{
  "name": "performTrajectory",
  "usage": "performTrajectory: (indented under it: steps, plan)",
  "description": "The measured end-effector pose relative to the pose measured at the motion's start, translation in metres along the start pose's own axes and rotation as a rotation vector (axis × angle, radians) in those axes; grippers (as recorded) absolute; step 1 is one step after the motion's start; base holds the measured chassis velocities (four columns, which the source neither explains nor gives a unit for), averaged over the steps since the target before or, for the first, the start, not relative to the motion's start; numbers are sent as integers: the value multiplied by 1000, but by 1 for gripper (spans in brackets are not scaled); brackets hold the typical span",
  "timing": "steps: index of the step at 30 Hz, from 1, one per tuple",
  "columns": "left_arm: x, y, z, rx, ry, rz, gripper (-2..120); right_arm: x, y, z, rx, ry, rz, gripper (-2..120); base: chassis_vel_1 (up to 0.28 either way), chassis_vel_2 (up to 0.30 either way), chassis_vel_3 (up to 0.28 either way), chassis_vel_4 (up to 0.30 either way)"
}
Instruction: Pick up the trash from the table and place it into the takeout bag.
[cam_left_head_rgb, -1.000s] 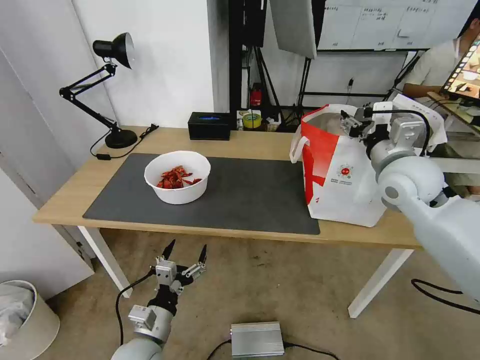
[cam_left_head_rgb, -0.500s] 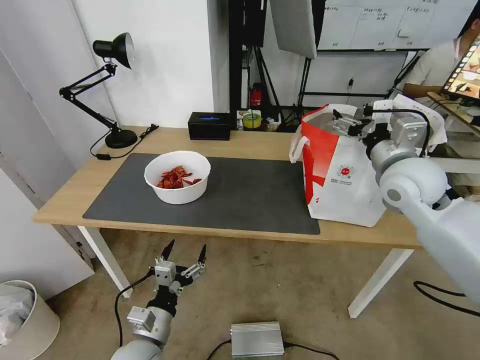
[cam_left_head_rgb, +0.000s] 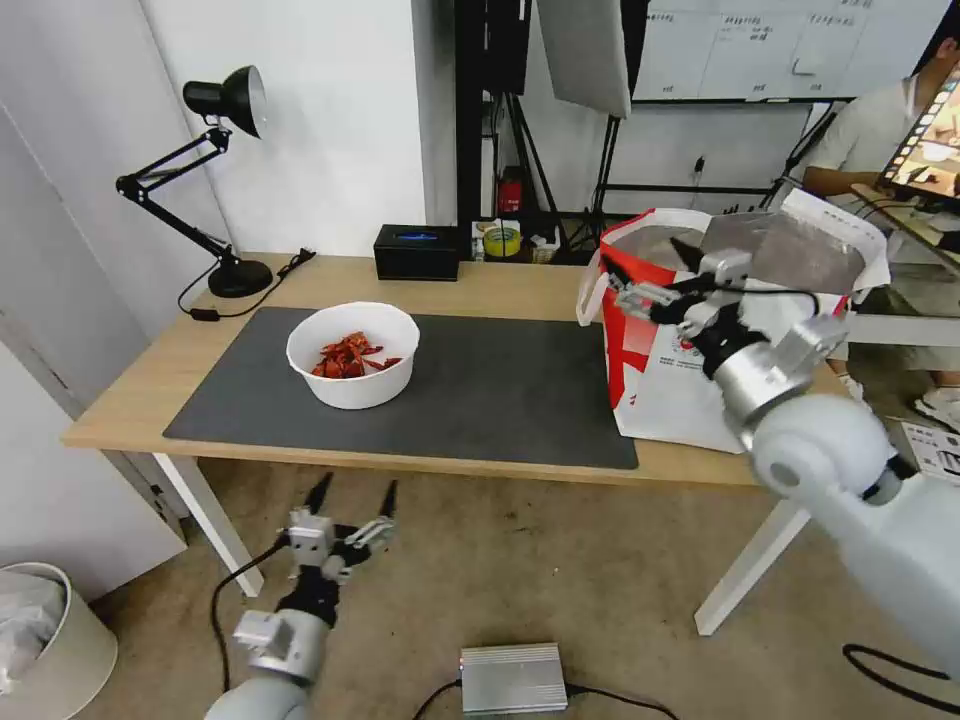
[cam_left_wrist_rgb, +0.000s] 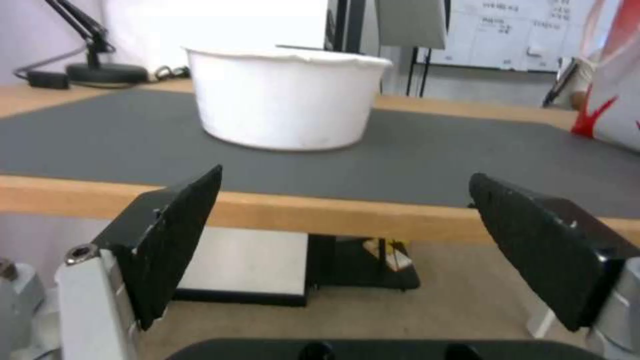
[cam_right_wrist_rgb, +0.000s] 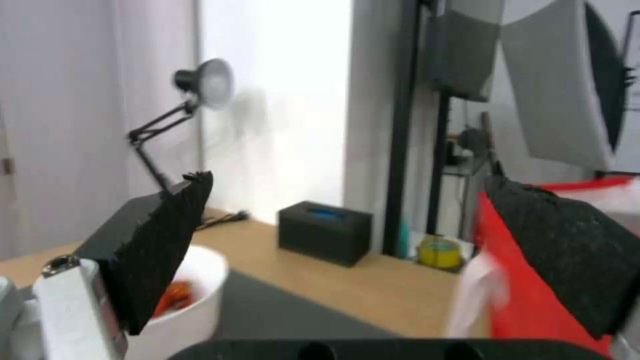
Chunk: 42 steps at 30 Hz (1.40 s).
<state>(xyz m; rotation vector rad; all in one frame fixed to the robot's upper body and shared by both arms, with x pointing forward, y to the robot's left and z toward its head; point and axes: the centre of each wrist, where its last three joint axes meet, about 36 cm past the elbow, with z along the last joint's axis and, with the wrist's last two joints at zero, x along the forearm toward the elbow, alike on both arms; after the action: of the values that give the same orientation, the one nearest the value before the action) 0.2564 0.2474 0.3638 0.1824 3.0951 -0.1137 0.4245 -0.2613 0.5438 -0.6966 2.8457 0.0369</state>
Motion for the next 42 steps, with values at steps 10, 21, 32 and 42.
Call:
performTrajectory:
  steps: [10, 21, 32, 42]
  plan:
    - [-4, 1, 2, -1, -4, 7, 100, 71, 42, 72, 6, 78, 69, 100, 0, 0, 0, 0]
    - [-6, 1, 2, -3, -5, 19, 100, 112, 68, 99, 5, 143, 176, 100, 0, 0, 0, 0]
    - [-3, 2, 1, -5, -3, 15, 100, 124, 80, 106, -13, 201, 230, 100, 0, 0, 0, 0]
    - [0, 2, 1, -4, -4, 10, 100, 134, 83, 110, -43, 259, 301, 100, 0, 0, 0, 0]
